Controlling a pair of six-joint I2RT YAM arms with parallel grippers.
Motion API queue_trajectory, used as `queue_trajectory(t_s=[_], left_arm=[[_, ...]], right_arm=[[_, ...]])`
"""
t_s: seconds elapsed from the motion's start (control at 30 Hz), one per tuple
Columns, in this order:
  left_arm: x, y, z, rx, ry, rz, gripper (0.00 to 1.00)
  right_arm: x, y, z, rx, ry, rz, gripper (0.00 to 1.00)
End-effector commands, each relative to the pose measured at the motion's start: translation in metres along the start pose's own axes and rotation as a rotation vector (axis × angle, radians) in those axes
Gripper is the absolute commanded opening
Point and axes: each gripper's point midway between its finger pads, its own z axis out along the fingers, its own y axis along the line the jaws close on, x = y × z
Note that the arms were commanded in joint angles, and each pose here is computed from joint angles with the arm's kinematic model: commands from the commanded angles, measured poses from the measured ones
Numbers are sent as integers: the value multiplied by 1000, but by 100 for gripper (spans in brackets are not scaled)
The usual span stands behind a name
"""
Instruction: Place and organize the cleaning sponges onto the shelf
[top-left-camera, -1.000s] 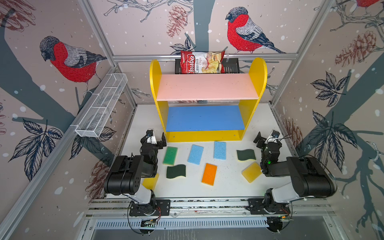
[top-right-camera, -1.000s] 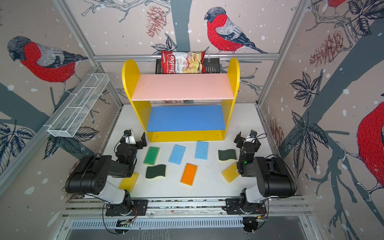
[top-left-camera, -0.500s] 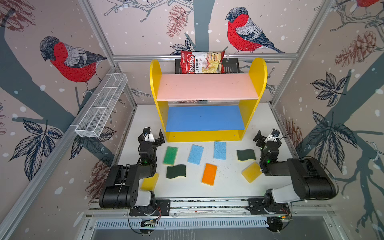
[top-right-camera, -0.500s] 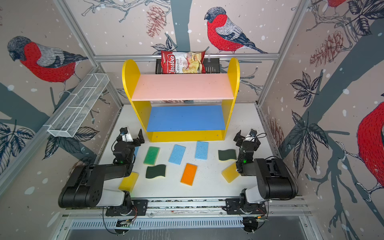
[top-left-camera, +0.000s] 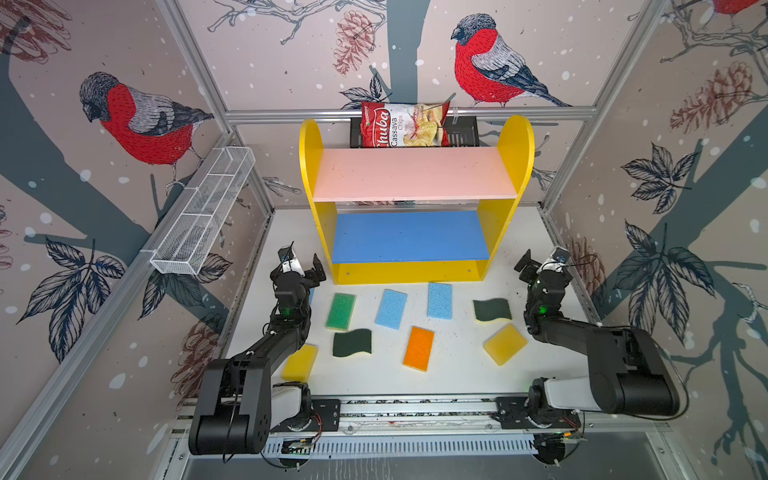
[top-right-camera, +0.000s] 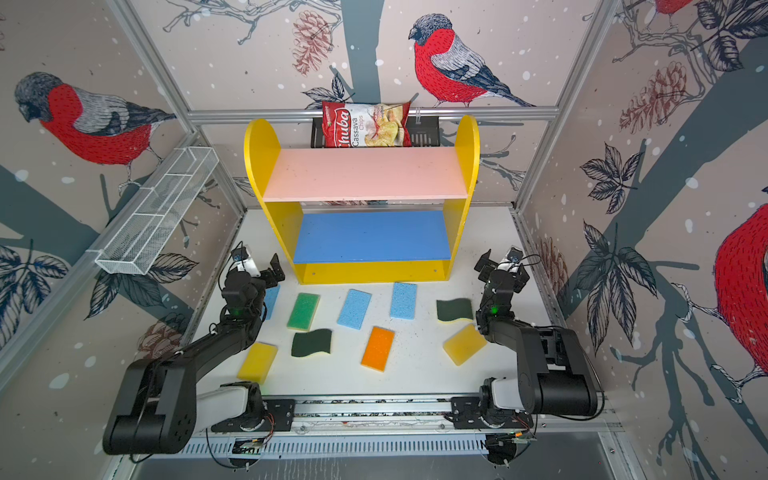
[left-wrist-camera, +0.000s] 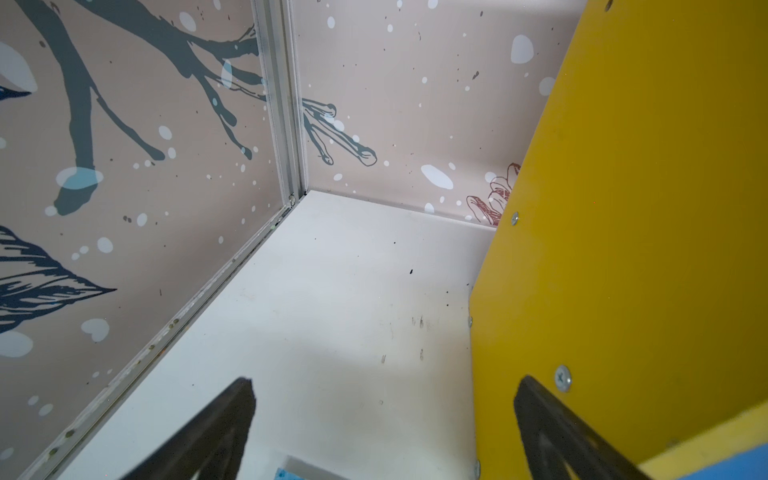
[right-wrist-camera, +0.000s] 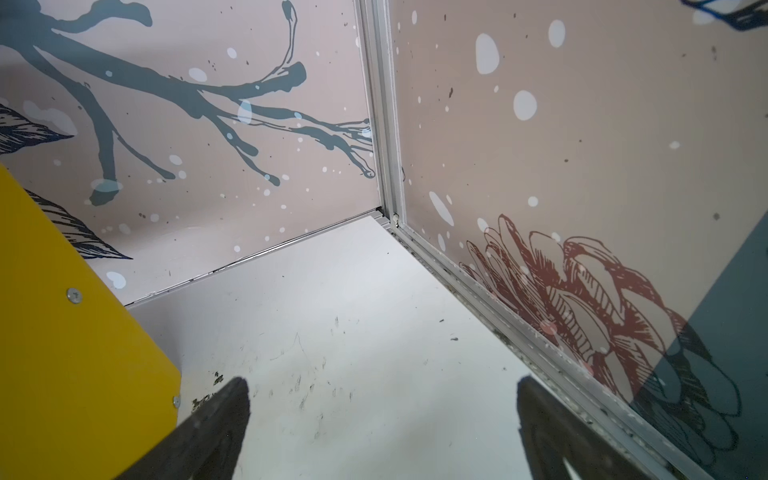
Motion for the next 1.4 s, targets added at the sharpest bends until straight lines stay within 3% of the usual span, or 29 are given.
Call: queue_trajectory(t_s=[0.0, 0.13, 0.6, 0.83, 1.03, 1.37], left_arm=[[8, 7, 2, -44, 53, -37, 97], [21, 14, 2, -96, 142, -42, 97], [49, 46, -30, -297, 268, -157, 97], [67, 63, -39, -471, 435, -223, 97], [94, 71, -45, -545, 542, -217, 96], [104, 83, -44, -581, 590, -155, 92]], right_arm=[[7, 0, -2, 7, 49, -10, 100], [-12, 8, -8, 44, 19, -71, 100], [-23, 42, -42, -4, 137, 107, 99], [-32, 65, -65, -52, 173, 107, 99], [-22, 78, -74, -130, 240, 199, 100], [1, 90, -87, -188, 339, 204, 100]])
